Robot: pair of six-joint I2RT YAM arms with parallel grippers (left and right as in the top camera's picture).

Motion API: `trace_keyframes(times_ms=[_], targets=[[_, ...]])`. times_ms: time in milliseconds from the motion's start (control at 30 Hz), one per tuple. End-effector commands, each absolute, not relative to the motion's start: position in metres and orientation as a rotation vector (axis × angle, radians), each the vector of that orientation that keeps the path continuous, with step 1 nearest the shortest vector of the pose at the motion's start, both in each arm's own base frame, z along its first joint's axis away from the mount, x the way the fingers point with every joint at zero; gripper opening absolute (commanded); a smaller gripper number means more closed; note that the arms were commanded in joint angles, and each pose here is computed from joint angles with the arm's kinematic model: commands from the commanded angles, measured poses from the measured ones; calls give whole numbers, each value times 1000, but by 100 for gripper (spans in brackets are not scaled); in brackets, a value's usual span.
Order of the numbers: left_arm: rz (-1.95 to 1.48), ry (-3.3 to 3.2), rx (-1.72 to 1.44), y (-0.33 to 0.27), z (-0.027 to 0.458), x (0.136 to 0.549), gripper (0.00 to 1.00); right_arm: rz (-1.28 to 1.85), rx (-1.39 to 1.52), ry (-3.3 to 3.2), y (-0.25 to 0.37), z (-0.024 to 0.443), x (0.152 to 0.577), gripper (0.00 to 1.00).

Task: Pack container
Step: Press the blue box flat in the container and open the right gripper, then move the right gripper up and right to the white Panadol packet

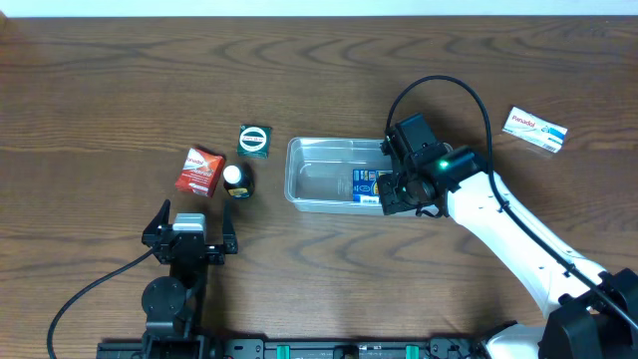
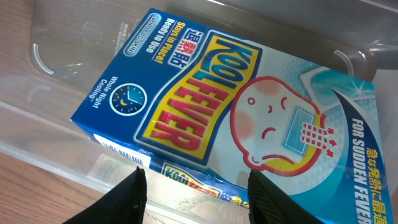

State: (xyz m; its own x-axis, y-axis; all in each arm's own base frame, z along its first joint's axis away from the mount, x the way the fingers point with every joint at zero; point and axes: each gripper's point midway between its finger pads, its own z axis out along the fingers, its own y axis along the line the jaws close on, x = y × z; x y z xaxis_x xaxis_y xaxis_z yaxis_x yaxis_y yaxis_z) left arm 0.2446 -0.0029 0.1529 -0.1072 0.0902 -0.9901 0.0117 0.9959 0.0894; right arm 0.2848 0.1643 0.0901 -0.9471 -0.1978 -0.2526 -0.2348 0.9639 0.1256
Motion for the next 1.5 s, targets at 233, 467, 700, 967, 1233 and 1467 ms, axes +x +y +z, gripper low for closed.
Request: trace_keyframes(times_ms=[233, 467, 700, 967, 1233, 1467], targets=[[83, 1728, 53, 2, 136, 244, 98, 181, -294, 2889, 158, 84, 286, 43], [82, 1728, 53, 2, 136, 244, 98, 204, -290, 2846, 163, 87, 295, 33], [82, 1728, 54, 2, 136, 244, 98, 199, -290, 2855, 162, 84, 295, 10], [82, 1728, 54, 2, 136, 244, 98, 166, -296, 2923, 162, 58, 294, 1], [82, 1728, 53, 2, 136, 244, 98, 177, -296, 2920, 165, 56, 297, 1], [83, 1728, 53, 2, 136, 244, 98, 197, -273, 2868, 164, 90, 314, 1]])
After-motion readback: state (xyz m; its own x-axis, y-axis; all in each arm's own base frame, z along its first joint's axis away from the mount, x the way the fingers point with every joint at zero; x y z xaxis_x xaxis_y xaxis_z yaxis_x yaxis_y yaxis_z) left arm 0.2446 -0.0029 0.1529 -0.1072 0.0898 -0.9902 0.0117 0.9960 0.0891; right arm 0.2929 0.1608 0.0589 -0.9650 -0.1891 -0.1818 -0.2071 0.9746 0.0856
